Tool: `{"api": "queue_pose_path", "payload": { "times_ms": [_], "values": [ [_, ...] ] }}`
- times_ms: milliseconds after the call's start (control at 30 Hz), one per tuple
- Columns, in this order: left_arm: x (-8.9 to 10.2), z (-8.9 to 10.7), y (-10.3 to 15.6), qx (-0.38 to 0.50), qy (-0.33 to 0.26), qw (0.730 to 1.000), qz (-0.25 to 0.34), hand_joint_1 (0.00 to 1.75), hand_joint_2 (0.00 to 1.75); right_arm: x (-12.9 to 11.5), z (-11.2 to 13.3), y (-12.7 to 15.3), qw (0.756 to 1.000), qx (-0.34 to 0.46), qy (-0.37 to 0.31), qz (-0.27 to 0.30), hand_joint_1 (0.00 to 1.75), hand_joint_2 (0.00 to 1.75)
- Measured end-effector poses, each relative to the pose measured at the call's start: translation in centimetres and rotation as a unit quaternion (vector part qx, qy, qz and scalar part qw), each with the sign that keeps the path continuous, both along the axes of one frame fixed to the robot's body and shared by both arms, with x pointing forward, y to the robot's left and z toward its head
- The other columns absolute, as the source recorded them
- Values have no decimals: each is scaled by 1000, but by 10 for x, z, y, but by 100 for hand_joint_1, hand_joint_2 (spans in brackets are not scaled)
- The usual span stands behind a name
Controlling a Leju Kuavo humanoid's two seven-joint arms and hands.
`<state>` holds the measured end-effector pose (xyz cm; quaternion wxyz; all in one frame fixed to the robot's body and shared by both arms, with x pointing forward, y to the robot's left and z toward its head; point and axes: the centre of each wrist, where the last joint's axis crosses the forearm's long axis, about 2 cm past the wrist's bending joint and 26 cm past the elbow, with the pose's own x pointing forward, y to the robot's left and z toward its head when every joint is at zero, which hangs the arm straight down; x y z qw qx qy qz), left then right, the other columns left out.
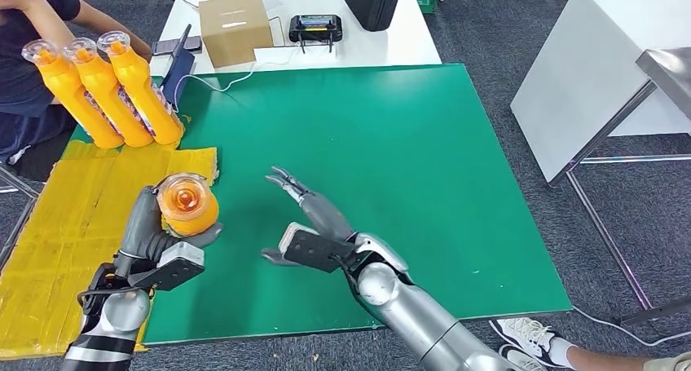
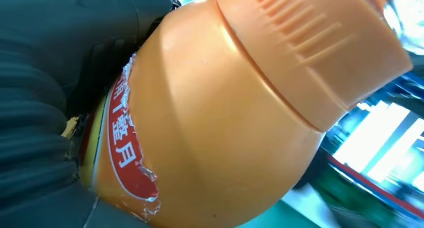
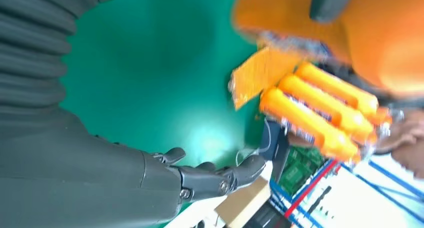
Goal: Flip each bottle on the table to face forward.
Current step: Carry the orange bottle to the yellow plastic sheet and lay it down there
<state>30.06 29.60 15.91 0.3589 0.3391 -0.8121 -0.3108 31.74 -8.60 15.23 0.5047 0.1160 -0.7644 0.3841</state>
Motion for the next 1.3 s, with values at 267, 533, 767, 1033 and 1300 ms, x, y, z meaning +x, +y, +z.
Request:
{"api": "queue_pose_path", "payload": {
  "times_ms": [267, 533, 767, 1033, 1300],
  "values": [
    [-2, -16, 32, 226, -68, 957, 167, 175, 175, 9, 10, -62, 999, 40, -28, -22, 0, 0],
    [-7, -49, 73, 344, -13, 909, 236, 175, 175, 11, 24, -97, 997, 55, -51, -27, 0, 0],
    [-9, -84, 92, 416, 69, 886, 195, 175, 175, 11, 25, -101, 997, 50, -49, -16, 0, 0],
    [-2, -91, 110, 459, 106, 870, 147, 0, 0, 11, 25, -99, 998, 45, -51, -10, 0, 0],
    [-14, -92, 115, 329, 144, 932, 52, 0, 0, 11, 25, -96, 998, 37, -53, -7, 0, 0]
  ]
}}
